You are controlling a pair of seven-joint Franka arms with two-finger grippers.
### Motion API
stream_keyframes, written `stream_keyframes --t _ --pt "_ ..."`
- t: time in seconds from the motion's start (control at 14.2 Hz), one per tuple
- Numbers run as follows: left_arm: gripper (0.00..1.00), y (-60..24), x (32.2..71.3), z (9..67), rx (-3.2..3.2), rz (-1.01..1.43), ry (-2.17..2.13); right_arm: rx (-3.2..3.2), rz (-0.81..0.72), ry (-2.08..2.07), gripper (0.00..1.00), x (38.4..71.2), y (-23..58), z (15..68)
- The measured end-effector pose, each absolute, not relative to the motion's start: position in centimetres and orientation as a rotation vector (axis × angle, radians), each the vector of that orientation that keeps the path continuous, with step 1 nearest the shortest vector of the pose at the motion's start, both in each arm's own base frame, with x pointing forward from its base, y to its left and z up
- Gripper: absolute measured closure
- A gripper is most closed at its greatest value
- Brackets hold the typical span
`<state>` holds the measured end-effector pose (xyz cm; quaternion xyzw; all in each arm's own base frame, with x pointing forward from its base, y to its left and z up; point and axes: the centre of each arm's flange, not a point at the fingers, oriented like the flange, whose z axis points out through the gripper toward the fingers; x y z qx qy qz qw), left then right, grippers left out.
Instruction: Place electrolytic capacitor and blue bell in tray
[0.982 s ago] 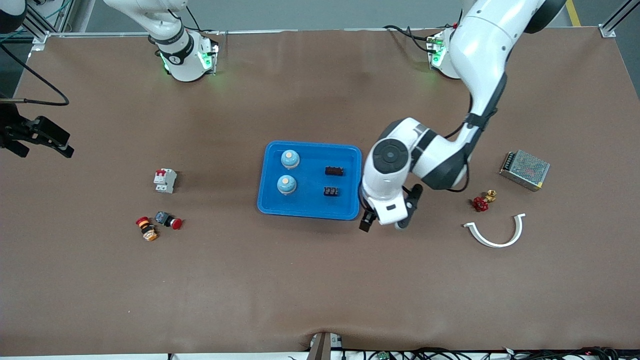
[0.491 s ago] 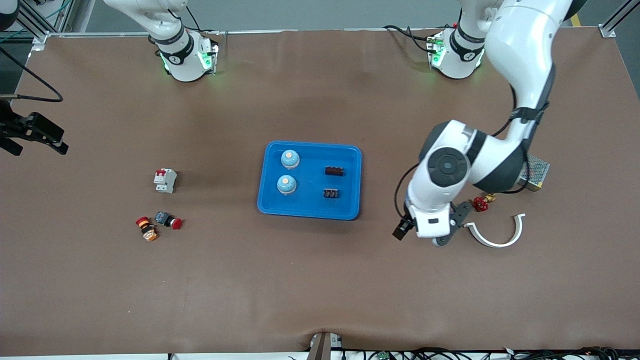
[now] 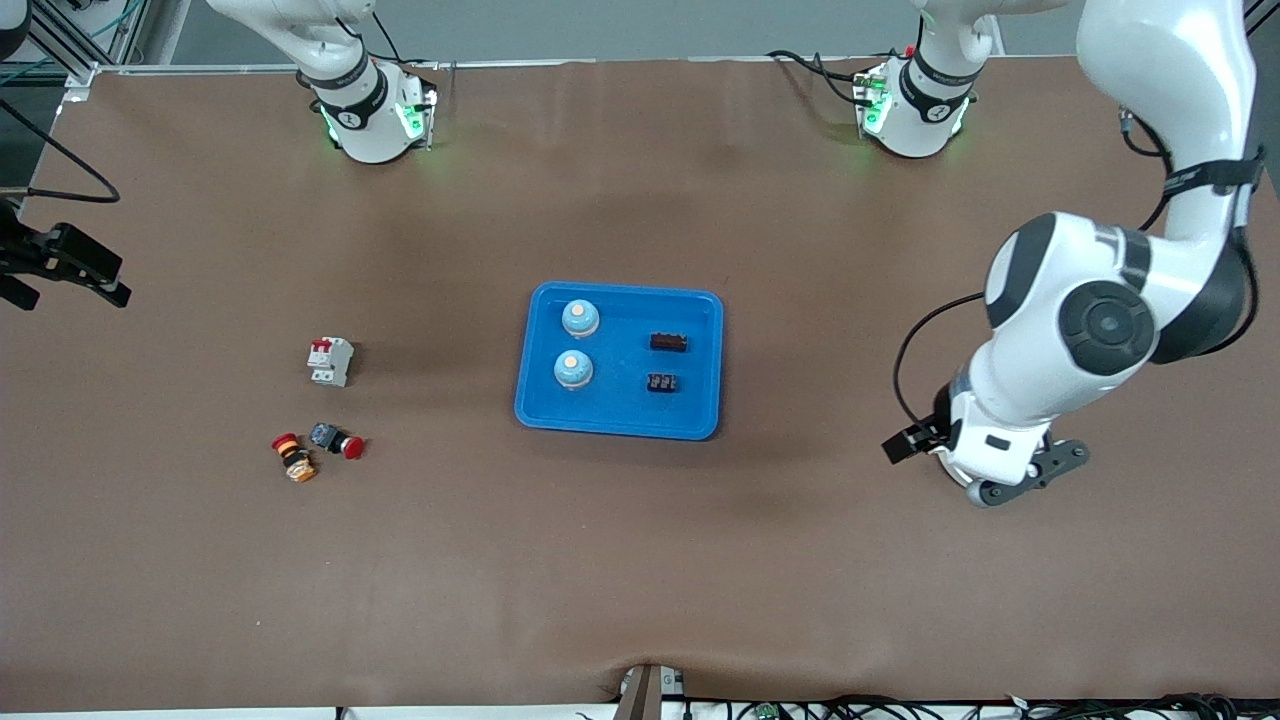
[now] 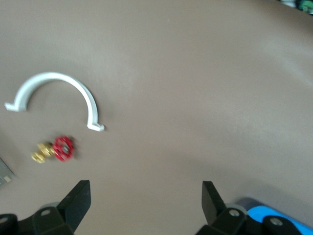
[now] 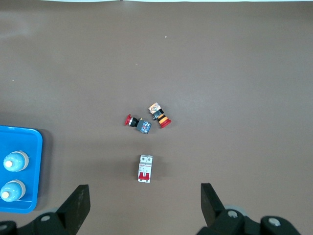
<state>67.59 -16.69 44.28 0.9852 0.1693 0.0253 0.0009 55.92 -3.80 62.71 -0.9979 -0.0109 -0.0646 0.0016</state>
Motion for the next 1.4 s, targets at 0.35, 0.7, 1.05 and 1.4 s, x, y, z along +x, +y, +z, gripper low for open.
stream_keyframes --t 0.35,0.7,1.05,1.4 --pt "0.00 -10.2 66.8 49.1 3.092 0.076 0.256 -3.131 -0.204 -0.036 0.00 55.9 -3.9 62.7" --pt "0.00 -6.9 66.0 50.7 3.114 0.073 0.180 -3.129 -0.206 -0.043 0.00 55.9 -3.7 62.8" --pt "0.00 -5.4 64.5 52.5 3.125 0.069 0.074 -3.131 -0.185 -0.016 0.00 56.0 -4.7 62.1" --pt "0.00 -5.1 61.5 53.5 3.139 0.048 -0.037 -3.132 -0.207 -0.013 0.00 56.3 -4.8 62.4"
